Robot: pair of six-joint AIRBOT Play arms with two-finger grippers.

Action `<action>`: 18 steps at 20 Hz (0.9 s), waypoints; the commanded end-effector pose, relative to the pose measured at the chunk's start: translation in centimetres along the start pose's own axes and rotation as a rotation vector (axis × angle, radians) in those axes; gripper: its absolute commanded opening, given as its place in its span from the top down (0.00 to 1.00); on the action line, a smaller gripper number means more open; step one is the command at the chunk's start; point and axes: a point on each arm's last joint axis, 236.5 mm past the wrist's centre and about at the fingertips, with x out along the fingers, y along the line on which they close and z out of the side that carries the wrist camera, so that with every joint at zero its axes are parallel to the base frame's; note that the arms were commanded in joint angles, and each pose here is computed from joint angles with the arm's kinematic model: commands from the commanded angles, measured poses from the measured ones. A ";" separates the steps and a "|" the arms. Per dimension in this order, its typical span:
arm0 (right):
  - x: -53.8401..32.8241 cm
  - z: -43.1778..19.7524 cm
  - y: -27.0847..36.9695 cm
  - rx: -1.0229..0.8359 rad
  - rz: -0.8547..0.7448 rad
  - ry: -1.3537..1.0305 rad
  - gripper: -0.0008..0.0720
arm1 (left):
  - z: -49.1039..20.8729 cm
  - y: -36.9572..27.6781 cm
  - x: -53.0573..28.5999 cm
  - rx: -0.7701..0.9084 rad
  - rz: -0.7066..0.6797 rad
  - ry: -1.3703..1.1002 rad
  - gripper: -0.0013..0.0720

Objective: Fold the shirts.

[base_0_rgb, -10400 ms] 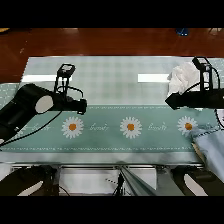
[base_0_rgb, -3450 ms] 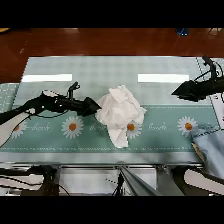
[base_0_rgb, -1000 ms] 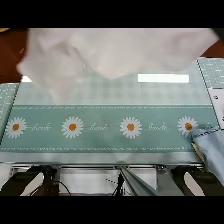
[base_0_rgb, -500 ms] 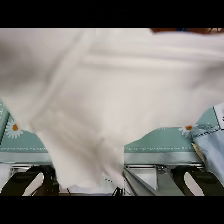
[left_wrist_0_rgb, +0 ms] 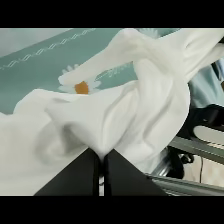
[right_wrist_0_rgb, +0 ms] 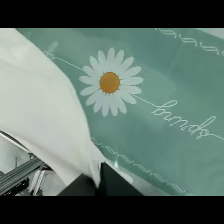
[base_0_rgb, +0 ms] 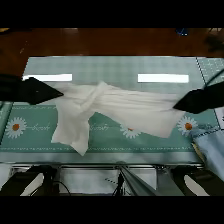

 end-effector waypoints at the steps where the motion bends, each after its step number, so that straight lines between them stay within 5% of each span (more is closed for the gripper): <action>1: 7.7 4.4 -2.2 -0.030 -0.021 0.007 0.94 | 1.0 5.8 6.5 -0.034 0.007 0.006 0.95; 7: 11.3 12.0 -9.3 0.130 -0.139 -0.216 0.94 | 5.2 15.9 13.6 -0.146 0.134 -0.094 0.95; 10: 10.9 12.5 -10.8 0.185 -0.150 -0.247 0.94 | 4.6 16.5 15.9 -0.227 0.082 -0.064 0.94; 11: 10.9 12.4 -10.8 0.181 -0.154 -0.244 0.94 | 3.7 16.3 16.5 -0.239 0.061 -0.025 0.87; 14: 10.8 12.4 -10.5 0.182 -0.145 -0.244 0.94 | 3.0 15.5 15.0 -0.295 0.013 0.026 0.42; 18: 10.1 12.1 -10.5 0.127 -0.166 -0.239 0.94 | 0.5 18.3 3.9 -0.369 0.129 0.109 0.36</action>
